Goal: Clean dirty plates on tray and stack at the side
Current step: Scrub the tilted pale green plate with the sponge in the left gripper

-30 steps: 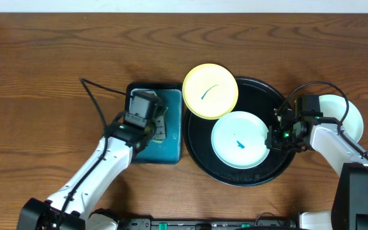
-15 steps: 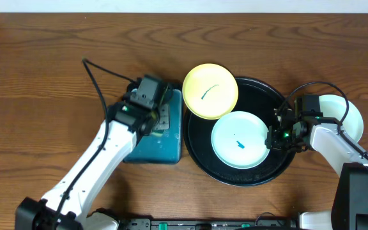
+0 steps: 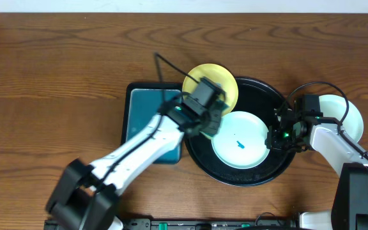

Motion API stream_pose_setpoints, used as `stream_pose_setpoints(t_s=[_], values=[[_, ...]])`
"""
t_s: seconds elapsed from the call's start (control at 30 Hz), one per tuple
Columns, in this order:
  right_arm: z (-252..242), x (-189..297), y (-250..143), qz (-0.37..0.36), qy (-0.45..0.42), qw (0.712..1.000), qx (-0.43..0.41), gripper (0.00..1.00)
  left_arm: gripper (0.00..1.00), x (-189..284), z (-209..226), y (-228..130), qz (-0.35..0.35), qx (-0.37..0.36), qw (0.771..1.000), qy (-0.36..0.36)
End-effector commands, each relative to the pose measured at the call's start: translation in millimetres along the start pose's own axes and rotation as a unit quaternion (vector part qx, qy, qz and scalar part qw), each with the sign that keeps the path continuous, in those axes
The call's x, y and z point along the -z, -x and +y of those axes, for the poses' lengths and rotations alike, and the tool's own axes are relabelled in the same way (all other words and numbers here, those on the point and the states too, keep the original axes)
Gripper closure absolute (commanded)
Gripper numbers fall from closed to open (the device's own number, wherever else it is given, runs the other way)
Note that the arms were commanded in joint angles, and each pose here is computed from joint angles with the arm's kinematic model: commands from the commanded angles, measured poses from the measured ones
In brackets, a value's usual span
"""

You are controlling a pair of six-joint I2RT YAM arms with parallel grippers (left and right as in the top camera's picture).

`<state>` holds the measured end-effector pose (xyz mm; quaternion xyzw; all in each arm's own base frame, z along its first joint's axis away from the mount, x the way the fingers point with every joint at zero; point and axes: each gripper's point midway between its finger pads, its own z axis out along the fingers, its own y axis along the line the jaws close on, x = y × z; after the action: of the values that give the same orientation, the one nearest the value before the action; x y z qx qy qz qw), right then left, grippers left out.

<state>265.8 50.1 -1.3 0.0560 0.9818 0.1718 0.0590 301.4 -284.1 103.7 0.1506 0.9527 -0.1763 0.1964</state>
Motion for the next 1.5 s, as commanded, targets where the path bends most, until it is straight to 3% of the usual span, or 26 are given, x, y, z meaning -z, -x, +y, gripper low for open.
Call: stream_pose_setpoints(t_s=[0.0,0.17,0.5,0.73,0.83,0.93,1.03,1.13,1.27,1.47], values=[[-2.1,-11.1,-12.7,0.023,-0.012,1.000,0.016,0.99,0.93,-21.8,-39.8,-4.3,0.015,0.000,0.998,-0.059],[-2.2,-11.0,-13.5,0.025,-0.012,1.000,0.015,0.99,0.93,-50.1,-69.3,-14.0,0.026,0.010,0.995,-0.097],[-2.3,-11.0,-13.6,0.025,-0.012,0.999,0.015,0.99,0.93,-97.4,-81.6,-54.0,0.074,0.010,0.993,-0.086],[-2.3,-11.0,-13.6,0.025,-0.012,0.999,0.015,0.99,0.92,-97.5,2.3,-62.3,0.065,0.027,0.991,0.117],[-2.3,-11.0,-13.6,0.025,-0.012,0.999,0.015,0.99,0.93,-93.6,18.7,-61.9,0.067,0.042,0.986,0.145],[-2.3,-11.0,-13.6,0.025,-0.012,0.999,0.015,0.99,0.93,-92.5,6.9,-59.3,0.075,0.047,0.990,0.110],[-2.3,-11.0,-13.3,0.024,-0.012,1.000,0.016,0.99,0.93,-87.7,-37.7,-53.2,0.093,0.008,0.996,-0.002],[-2.3,-11.0,-13.2,0.024,-0.012,1.000,0.016,0.99,0.93,-74.3,-67.6,-39.9,0.083,0.002,0.994,-0.070],[-2.3,-11.0,-13.0,0.024,-0.012,1.000,0.016,0.99,0.92,-60.9,-81.1,-25.2,0.056,0.004,0.994,-0.094],[-2.2,-11.1,-12.6,0.023,-0.012,1.000,0.016,0.99,0.92,-65.7,-90.0,-35.4,0.066,0.013,0.993,-0.093]])
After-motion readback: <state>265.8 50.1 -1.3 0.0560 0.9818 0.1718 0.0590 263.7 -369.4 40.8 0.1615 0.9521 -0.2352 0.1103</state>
